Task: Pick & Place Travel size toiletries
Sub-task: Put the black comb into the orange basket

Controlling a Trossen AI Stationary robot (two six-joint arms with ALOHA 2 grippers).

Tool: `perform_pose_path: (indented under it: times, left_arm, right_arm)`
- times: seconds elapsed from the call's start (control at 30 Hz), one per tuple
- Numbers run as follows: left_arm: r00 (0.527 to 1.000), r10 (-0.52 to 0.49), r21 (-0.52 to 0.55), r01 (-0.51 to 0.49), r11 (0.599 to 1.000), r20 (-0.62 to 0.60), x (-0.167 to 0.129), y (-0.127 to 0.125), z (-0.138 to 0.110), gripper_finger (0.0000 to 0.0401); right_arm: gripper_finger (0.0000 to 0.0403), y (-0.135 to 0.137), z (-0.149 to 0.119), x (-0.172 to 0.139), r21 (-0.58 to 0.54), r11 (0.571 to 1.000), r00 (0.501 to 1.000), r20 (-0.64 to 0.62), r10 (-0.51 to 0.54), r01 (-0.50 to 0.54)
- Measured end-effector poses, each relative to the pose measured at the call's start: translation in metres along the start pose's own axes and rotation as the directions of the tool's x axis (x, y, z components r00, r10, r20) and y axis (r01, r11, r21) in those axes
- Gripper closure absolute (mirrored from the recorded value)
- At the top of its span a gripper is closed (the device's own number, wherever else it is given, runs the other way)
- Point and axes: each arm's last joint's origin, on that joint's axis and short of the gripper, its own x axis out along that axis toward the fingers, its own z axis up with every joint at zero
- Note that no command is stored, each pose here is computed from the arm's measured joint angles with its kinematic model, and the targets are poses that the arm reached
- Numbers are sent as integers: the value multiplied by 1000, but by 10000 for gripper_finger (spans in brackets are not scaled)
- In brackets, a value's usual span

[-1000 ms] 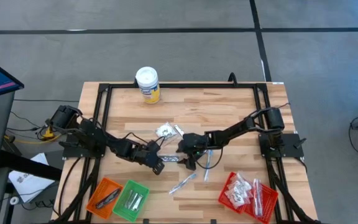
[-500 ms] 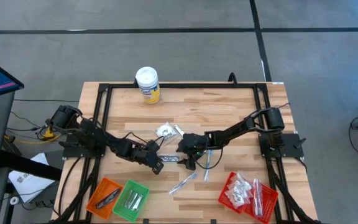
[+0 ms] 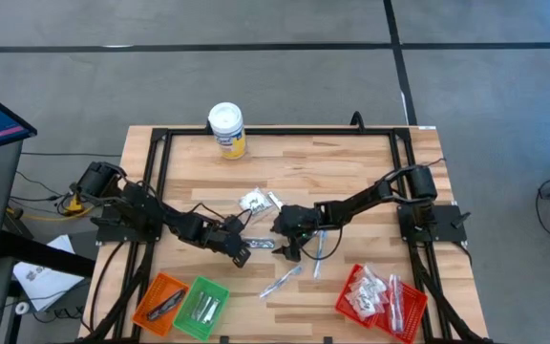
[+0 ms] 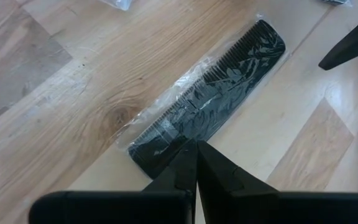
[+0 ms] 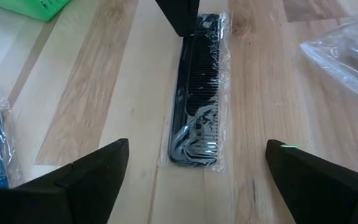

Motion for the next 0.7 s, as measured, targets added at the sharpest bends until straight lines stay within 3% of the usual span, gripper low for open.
perform_pose_path:
  times: [0.3, 0.7]
  left_arm:
    - [997, 9, -16, -10, 1000, -74, 14, 1, -8, 401]
    - [997, 4, -40, -7, 999, -75, 16, 1, -8, 401]
  right_arm:
    - [39, 1, 0, 0, -1, 1000, 1000, 0, 2, -2]
    - [39, 1, 0, 0, -1, 1000, 1000, 1, 6, -6]
